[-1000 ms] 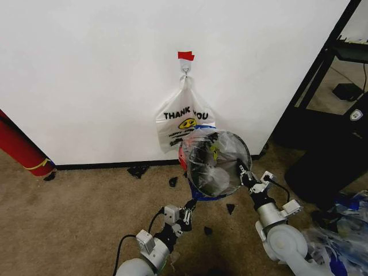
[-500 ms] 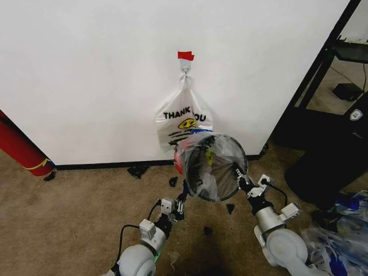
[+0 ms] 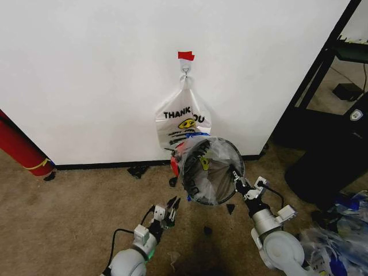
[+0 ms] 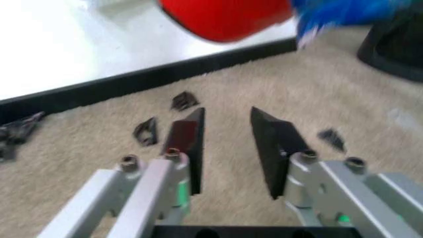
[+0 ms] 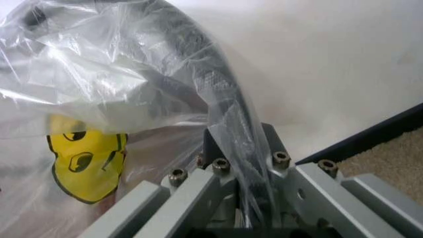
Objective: Pick up the garbage bag from the wall and place it over the trash bin.
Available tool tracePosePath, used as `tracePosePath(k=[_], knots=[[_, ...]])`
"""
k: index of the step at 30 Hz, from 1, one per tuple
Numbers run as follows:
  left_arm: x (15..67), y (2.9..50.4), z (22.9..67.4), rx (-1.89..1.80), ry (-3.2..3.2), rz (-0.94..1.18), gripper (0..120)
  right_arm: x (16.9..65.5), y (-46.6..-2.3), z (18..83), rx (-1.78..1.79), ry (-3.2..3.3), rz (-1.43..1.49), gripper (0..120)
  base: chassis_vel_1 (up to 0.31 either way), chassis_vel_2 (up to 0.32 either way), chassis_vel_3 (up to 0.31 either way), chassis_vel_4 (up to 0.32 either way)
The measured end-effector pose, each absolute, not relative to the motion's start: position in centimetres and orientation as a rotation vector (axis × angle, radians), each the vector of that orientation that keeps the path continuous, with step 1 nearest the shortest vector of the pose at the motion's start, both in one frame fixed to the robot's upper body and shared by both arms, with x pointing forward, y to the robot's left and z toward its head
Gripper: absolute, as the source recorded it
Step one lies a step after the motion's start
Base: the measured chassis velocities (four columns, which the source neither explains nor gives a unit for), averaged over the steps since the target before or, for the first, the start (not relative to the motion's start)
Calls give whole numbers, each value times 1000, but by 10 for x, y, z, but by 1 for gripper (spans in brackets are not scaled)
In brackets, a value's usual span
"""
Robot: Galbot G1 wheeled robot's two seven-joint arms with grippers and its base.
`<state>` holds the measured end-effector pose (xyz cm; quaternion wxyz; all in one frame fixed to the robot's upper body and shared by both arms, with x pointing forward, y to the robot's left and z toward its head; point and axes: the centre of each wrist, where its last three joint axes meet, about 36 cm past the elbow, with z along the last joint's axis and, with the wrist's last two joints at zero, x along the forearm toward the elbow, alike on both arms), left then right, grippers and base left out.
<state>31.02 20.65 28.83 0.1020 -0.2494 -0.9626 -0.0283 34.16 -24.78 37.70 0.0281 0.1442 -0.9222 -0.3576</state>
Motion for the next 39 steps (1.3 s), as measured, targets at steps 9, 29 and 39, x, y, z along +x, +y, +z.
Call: tracePosePath(k=[9,29,39], knots=[[323,219,338,-350,-3075,-231,69,343,-242,355,398,-2898,-978,0,0,0,0,0],[266,155,383,-976,-3202,-77,57,342,-201,317,400,-3035,-639,0,0,0,0,0],[274,137,380,-822,-3089,-130,22,341,-191,300,451,-3147,-467,0,0,0,0,0]])
